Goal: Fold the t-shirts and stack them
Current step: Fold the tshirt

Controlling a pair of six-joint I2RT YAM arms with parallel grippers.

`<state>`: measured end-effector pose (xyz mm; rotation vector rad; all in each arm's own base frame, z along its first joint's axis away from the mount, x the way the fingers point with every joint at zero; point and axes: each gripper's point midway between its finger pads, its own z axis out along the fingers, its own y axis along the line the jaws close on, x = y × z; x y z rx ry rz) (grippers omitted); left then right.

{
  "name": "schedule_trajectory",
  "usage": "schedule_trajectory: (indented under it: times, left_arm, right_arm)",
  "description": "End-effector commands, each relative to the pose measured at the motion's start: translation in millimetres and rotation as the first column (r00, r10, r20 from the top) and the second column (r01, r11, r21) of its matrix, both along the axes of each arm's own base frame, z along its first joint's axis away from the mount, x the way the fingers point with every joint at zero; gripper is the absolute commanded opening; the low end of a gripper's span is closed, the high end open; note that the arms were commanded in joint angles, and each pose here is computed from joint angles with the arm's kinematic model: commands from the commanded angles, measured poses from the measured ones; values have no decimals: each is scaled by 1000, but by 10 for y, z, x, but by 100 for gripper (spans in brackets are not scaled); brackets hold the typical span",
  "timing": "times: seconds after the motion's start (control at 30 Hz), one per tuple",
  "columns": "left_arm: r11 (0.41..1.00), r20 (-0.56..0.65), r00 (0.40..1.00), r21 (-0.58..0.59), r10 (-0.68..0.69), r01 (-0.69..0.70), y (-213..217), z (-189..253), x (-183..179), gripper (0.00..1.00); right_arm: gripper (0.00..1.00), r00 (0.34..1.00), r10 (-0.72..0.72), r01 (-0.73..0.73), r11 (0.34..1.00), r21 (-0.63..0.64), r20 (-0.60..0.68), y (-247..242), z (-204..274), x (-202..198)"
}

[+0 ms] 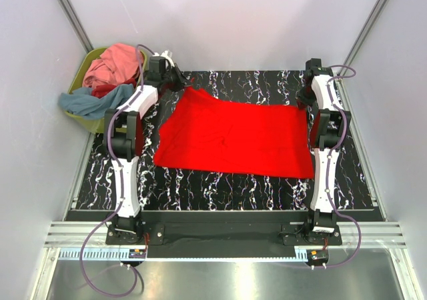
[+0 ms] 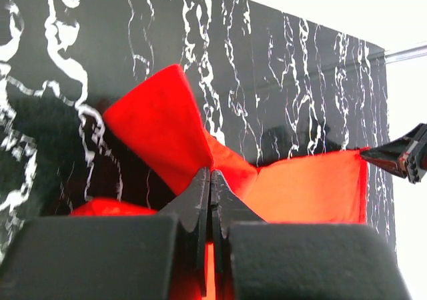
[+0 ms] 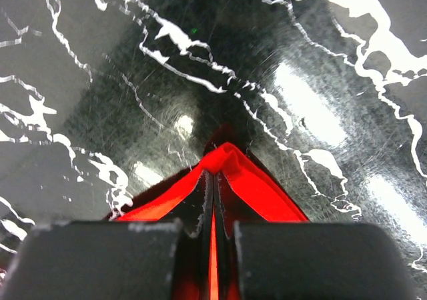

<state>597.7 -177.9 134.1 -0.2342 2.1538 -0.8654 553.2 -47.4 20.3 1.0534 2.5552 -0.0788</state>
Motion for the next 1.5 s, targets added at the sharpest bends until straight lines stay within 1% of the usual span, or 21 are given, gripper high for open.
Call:
schedule_trajectory:
  times: [0.0, 0.13, 0.2, 0.23, 0.3, 0.33, 0.37, 0.4, 0.43, 0.47, 0.53, 0.6, 0.63, 0.67, 0.7, 0.73, 0.93, 1.03, 1.07, 1.47]
  left_arm:
    - [1000, 138, 990, 4, -29, 29, 5, 672, -82, 0]
    - [999, 94, 995, 36, -40, 37, 44, 620, -190, 0]
    - [999, 101, 994, 41, -39, 35, 64, 699, -268, 0]
    - [998, 99, 994, 42, -41, 37, 58, 702, -292, 0]
    - [998, 86, 996, 49, -33, 28, 87, 683, -330, 0]
    - [998, 82, 996, 58, -37, 33, 90, 701, -371, 0]
    - [998, 77, 996, 62, -35, 30, 107, 699, -388, 0]
    - [998, 68, 997, 65, -32, 28, 115, 681, -412, 0]
    - [997, 61, 998, 71, -35, 31, 122, 686, -447, 0]
    - [997, 55, 998, 72, -37, 33, 123, 679, -465, 0]
    - [997, 41, 998, 74, -42, 38, 129, 666, -537, 0]
    - [996, 20, 999, 75, -43, 41, 138, 609, -618, 0]
    - [996, 26, 999, 78, -46, 44, 143, 652, -660, 0]
    - [996, 22, 999, 84, -42, 40, 160, 643, -692, 0]
    - [995, 6, 999, 88, -38, 37, 175, 577, -744, 0]
    - [995, 13, 999, 92, -35, 34, 183, 628, -787, 0]
    - [996, -25, 999, 76, -35, 37, 198, 629, -1014, 0]
    - [996, -41, 999, 82, -30, 33, 224, 616, -1128, 0]
    - [996, -45, 999, 85, -28, 32, 233, 608, -1156, 0]
    - [992, -134, 991, 117, -23, 39, 363, 300, -1579, 0]
  right_arm:
    - [0, 996, 60, -62, 998, 19, 71, 67, 475, 14]
    - [0, 994, 74, -77, 997, 28, 83, 107, 656, -82]
    - [0, 994, 93, -95, 995, 36, 61, 123, 644, -181]
    - [0, 993, 96, -98, 994, 38, 70, 130, 692, -179]
    - [0, 994, 102, -104, 993, 49, 49, 152, 637, -255]
    - [0, 992, 108, -111, 992, 59, 63, 177, 707, -273]
    - [0, 993, 107, -110, 992, 63, 51, 184, 640, -321]
    - [0, 992, 108, -112, 991, 66, 58, 194, 640, -337]
    - [0, 990, 107, -113, 991, 65, 93, 204, 776, -346]
    - [0, 990, 108, -115, 991, 73, 89, 222, 698, -396]
    - [0, 987, 107, -117, 990, 81, 119, 249, 812, -445]
    - [0, 989, 108, -117, 989, 93, 98, 272, 738, -547]
    - [0, 988, 108, -118, 989, 88, 106, 269, 804, -586]
    - [0, 990, 110, -118, 989, 89, 91, 270, 751, -653]
    - [0, 989, 116, -123, 989, 85, 91, 268, 761, -686]
    - [0, 987, 122, -130, 989, 72, 107, 256, 843, -710]
    - [0, 988, 145, -149, 987, 64, 57, 259, 736, -1043]
    - [0, 985, 155, -159, 986, 56, 71, 262, 771, -1121]
    - [0, 986, 159, -162, 985, 52, 55, 254, 724, -1182]
    - [0, 984, 178, -178, 984, -8, 5, 166, 679, -1570]
